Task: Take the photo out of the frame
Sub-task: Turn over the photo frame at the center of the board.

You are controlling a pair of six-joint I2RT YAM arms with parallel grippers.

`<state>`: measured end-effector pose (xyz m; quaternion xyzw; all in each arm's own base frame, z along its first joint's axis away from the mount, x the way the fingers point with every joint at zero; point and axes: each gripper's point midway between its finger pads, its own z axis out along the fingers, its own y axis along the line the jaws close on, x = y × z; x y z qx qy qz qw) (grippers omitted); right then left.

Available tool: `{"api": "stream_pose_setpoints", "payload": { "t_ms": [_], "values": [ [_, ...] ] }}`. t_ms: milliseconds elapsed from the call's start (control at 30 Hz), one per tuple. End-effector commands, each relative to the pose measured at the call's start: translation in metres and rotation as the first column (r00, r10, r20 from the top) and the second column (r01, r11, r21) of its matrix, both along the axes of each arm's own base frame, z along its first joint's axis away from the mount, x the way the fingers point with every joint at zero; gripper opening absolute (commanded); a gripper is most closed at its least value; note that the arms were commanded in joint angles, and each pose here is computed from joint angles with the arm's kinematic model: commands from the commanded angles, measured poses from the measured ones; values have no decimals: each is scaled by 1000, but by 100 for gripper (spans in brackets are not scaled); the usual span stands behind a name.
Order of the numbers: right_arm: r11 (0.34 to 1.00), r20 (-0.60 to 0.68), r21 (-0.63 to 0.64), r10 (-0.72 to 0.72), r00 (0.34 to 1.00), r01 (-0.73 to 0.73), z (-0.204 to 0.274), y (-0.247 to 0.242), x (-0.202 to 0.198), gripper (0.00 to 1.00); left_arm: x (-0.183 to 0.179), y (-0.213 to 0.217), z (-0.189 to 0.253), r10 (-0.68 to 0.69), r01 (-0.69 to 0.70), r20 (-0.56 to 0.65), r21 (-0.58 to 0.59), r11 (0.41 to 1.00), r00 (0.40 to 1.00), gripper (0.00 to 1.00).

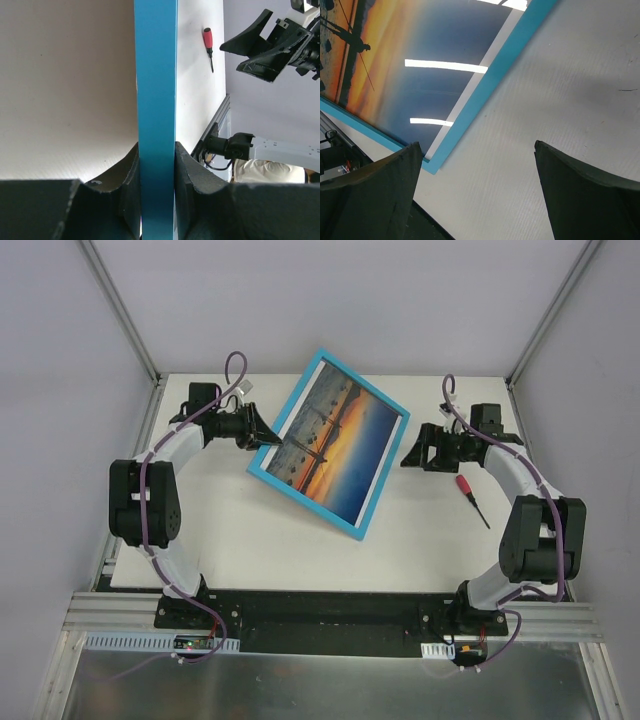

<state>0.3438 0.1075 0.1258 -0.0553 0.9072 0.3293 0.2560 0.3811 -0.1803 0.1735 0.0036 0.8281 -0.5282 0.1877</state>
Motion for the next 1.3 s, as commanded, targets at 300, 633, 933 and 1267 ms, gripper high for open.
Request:
{"api": "stream_pose_setpoints", "payload": {
  "t_ms": [300,633,933,1267],
  "values": [
    [997,28,-69,-15,1000,17,2,-8,6,95,-1,4,-14,43,-47,91,41,998,995,0],
    [993,16,-112,-39,999,40,-5,-16,8,95,-7,10,-50,95,-98,33,91,991,995,0],
    [991,19,-122,-45,999,47,-6,-18,9,95,-18,18,-83,154,-149,-21,153,977,988,0],
    [991,18,-125,-44,999,46,-6,-18,9,95,-29,25,-115,212,-195,-62,217,957,975,0]
  ]
}}
